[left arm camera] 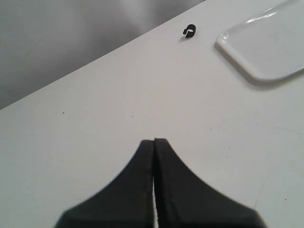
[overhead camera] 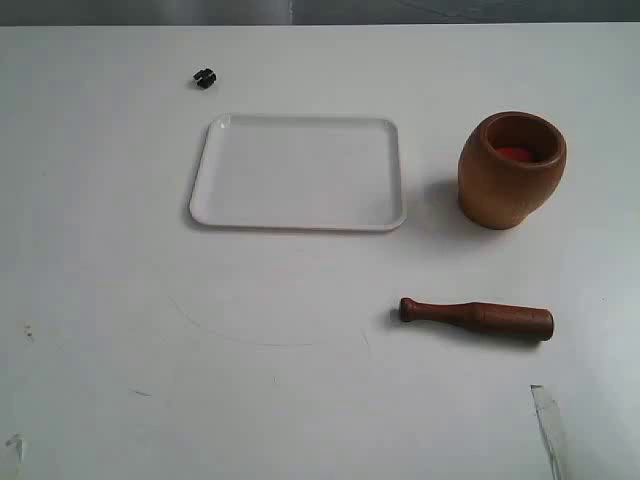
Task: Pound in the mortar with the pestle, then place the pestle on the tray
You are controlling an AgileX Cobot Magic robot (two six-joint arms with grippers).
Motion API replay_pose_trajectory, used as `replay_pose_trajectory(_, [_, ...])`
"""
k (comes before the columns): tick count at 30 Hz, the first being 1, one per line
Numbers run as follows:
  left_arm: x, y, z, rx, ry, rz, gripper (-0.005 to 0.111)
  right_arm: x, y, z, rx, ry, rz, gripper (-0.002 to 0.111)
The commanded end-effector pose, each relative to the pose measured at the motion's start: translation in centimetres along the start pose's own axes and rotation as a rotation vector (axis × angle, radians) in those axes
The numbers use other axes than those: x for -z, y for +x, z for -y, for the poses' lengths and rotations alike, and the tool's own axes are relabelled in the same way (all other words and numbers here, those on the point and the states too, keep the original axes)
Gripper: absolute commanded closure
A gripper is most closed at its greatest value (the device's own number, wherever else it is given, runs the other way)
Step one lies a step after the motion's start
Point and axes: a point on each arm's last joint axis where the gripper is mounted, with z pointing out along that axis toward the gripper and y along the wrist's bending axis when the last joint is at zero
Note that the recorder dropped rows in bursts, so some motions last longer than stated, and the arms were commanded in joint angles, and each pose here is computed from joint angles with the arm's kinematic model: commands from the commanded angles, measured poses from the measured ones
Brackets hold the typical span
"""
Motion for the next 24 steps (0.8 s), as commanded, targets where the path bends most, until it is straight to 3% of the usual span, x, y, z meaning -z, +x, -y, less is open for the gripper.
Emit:
replay_pose_trajectory(1, [0.0,0.0,0.1,0.012,0.008,0.007,0.107,0.0,0.1,0.0,-0.002,0.001,0.005,0.108])
replay_pose_trajectory(21, [0.0,0.0,0.1,0.012,0.008,0.007,0.107,0.0,-0.3,-0.1,-0.017,-0.016,0.041,0.108])
replay_pose_trajectory(24, [0.0,0.0,0.1,0.012,0.008,0.007,0.107,0.2,-1.8,-0.4,0.033,-0.039,0.209,0.108])
